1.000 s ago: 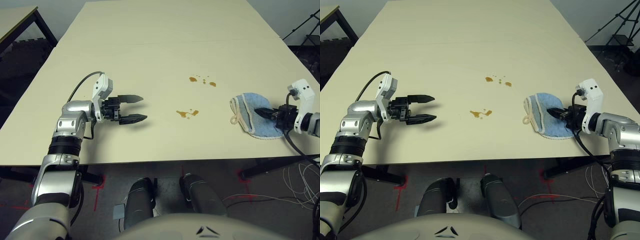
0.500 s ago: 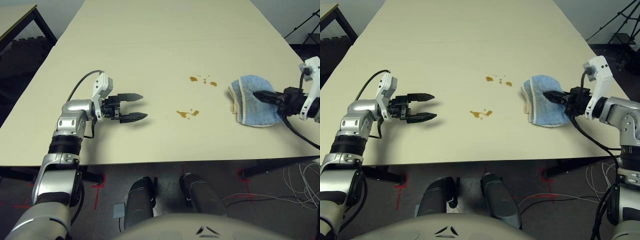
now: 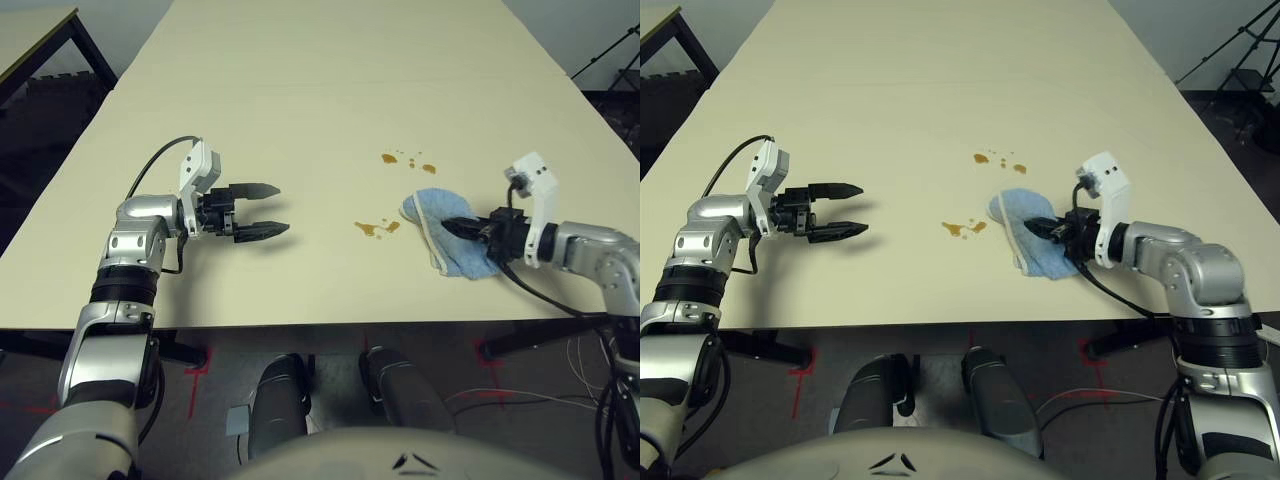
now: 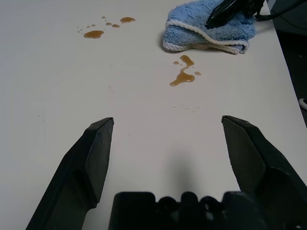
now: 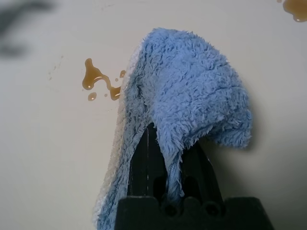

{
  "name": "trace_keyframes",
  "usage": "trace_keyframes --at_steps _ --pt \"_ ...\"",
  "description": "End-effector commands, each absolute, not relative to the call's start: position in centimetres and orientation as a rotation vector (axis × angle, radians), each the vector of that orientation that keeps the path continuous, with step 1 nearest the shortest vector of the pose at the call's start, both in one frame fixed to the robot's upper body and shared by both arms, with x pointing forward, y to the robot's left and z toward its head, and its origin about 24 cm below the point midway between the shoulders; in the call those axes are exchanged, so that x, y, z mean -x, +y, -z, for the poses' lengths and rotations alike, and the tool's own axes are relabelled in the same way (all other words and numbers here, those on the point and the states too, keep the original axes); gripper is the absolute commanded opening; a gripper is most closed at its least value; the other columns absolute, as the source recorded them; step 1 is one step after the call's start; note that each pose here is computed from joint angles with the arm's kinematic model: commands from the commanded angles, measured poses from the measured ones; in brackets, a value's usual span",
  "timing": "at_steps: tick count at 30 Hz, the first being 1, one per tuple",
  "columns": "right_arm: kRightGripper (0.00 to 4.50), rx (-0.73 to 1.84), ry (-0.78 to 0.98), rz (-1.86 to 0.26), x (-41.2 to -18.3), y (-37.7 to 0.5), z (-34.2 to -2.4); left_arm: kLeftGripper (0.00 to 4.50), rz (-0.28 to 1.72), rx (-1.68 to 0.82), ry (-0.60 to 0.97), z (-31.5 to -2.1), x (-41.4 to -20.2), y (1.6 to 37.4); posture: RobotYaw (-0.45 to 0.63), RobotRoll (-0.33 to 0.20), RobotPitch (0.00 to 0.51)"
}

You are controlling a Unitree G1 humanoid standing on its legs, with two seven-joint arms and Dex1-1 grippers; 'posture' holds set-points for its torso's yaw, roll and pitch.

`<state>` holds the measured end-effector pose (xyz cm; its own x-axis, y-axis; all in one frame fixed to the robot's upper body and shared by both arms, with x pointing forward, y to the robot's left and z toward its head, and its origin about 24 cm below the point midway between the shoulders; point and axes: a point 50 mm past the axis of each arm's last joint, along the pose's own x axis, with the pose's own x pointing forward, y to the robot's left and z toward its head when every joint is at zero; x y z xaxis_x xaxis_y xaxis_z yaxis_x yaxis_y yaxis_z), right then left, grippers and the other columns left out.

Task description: Wipe the water off the table with a rag.

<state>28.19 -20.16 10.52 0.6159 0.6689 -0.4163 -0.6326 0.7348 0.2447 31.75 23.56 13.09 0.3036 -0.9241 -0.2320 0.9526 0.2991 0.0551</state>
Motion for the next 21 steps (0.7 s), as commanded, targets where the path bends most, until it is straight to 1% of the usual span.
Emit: trace_keyframes --at_steps 1,11,16,21 --pt "0.01 -0.08 0.565 -0.809 -28.1 -17.6 -8.8 4.5 1.259 -0.217 0.198 -12.7 -31.4 24.0 -0.37 0.0 0.131" --pt "0.01 -0.053 0.556 -0.964 -29.5 -11.1 -8.3 4.5 1.267 -0.235 0.212 -12.7 -31.1 24.2 -0.35 0.0 0.129" --pt "0.01 -0.033 0.569 -1.078 -28.9 -7.5 -7.8 4.5 1.27 -0.23 0.208 -12.6 -31.0 23.9 -0.34 0.0 0.129" --pt "0.01 -0.012 0.591 -1.122 -28.1 -6.2 -7.1 4.5 1.268 -0.227 0.208 -12.4 -30.9 23.8 -0.34 0.0 0.129"
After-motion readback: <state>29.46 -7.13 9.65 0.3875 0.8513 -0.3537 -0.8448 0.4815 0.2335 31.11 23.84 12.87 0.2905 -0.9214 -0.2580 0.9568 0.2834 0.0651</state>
